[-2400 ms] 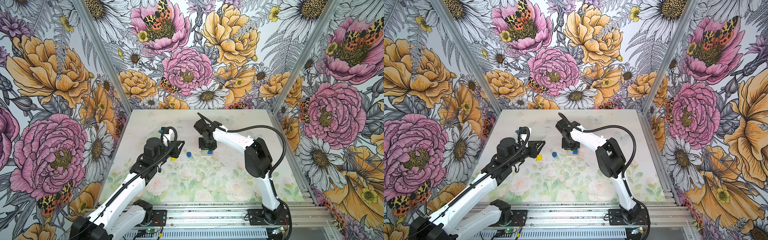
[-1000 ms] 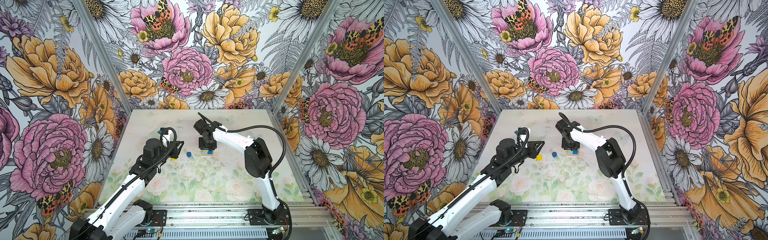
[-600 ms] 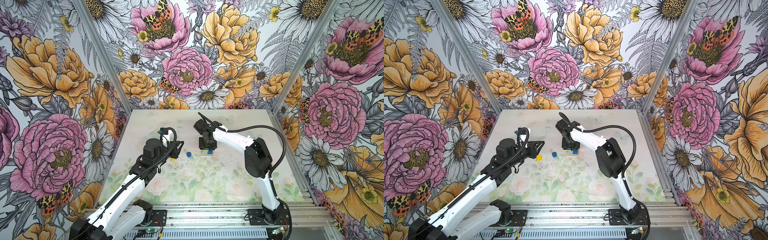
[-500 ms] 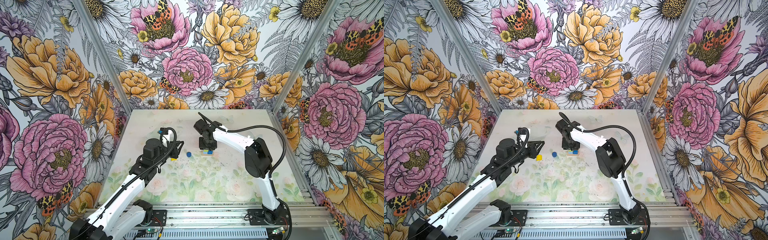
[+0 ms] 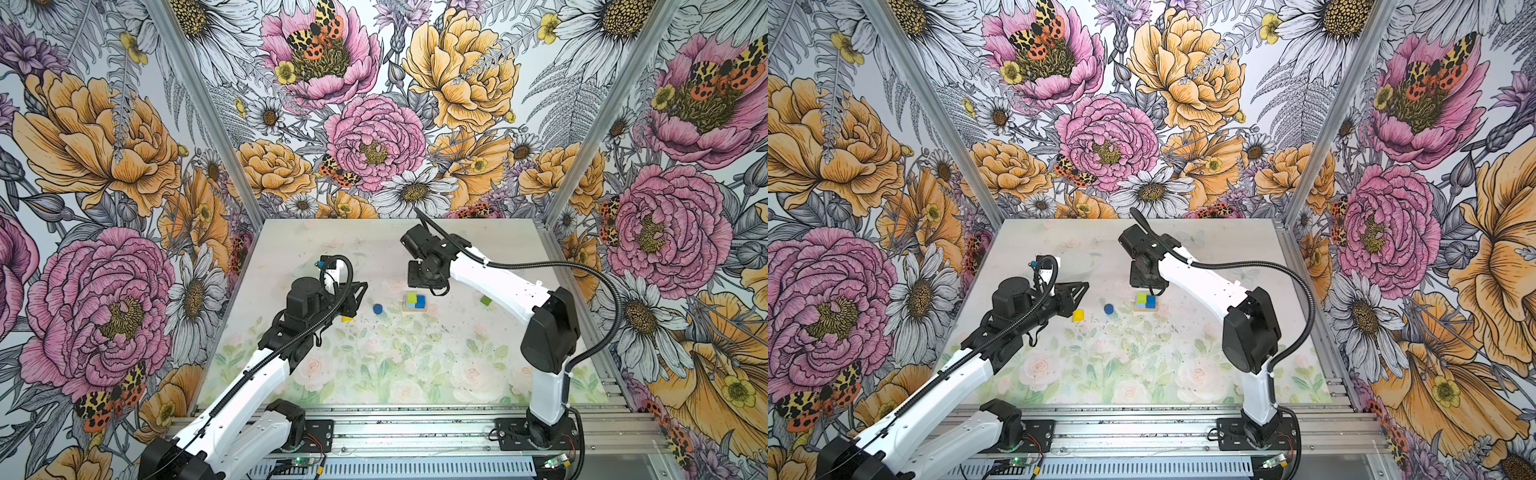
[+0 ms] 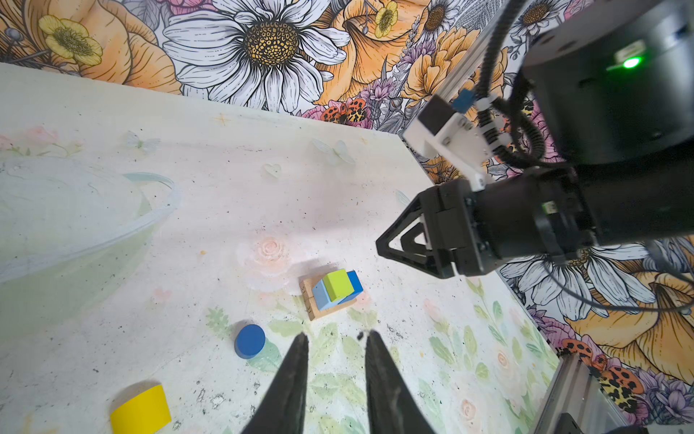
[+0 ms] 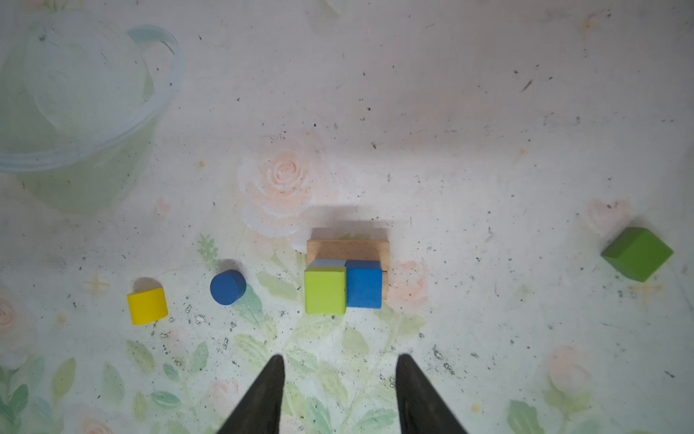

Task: Build the wood block tower
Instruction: 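Move the right gripper over the darker green cube farther from the robot, then lower and close the right gripper on the darker green cube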

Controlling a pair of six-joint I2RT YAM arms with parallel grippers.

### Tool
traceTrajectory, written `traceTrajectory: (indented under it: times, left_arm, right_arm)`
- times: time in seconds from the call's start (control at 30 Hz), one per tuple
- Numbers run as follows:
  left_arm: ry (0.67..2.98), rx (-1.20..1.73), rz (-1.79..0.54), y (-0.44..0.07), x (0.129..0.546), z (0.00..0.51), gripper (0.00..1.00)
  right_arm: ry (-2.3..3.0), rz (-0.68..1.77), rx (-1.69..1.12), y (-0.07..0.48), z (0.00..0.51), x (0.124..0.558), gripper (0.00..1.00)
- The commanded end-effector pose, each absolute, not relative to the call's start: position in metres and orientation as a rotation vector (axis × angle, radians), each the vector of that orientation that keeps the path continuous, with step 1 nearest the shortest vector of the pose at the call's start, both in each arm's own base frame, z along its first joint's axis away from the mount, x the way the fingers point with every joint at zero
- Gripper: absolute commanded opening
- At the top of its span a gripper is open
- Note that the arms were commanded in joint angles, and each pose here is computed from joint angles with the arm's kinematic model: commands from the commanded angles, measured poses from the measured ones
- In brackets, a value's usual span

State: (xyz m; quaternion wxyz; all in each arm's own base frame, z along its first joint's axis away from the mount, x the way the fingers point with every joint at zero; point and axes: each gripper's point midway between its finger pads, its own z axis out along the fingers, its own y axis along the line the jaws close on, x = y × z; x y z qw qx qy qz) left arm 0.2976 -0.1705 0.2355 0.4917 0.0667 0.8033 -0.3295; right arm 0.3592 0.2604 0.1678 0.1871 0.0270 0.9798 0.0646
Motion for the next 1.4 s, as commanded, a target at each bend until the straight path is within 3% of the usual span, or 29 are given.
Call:
traceTrajectory:
  times: [0.0, 0.27, 0.47, 0.87, 1.37]
  left_arm:
    - [1.931, 0.171, -0.774, -0.169, 0.3, 0.236, 0.28]
    - [1.943, 0.171, -0.782, -0.17, 0.302, 0.233, 0.28]
    - [1.953, 0.171, -0.783, -0.171, 0.303, 0.23, 0.28]
    - [1.984, 0.158, -0.79, -0.171, 0.309, 0.223, 0.28]
    - [2.006, 0.143, -0.785, -0.17, 0.314, 0.218, 0.28]
  right_arm:
    - [2.715, 0.113, 0.173, 0.216, 0.181, 0.361, 0.47]
    - [2.769, -0.098, 0.419, 0.109, 0.144, 0.35, 0.47]
    - [2.795, -0.109, 0.532, 0.071, 0.106, 0.356, 0.48]
    - [2.827, -0.042, 0.642, 0.053, 0.051, 0.389, 0.52]
    - [2.856, -0.068, 0.68, 0.045, 0.032, 0.396, 0.53]
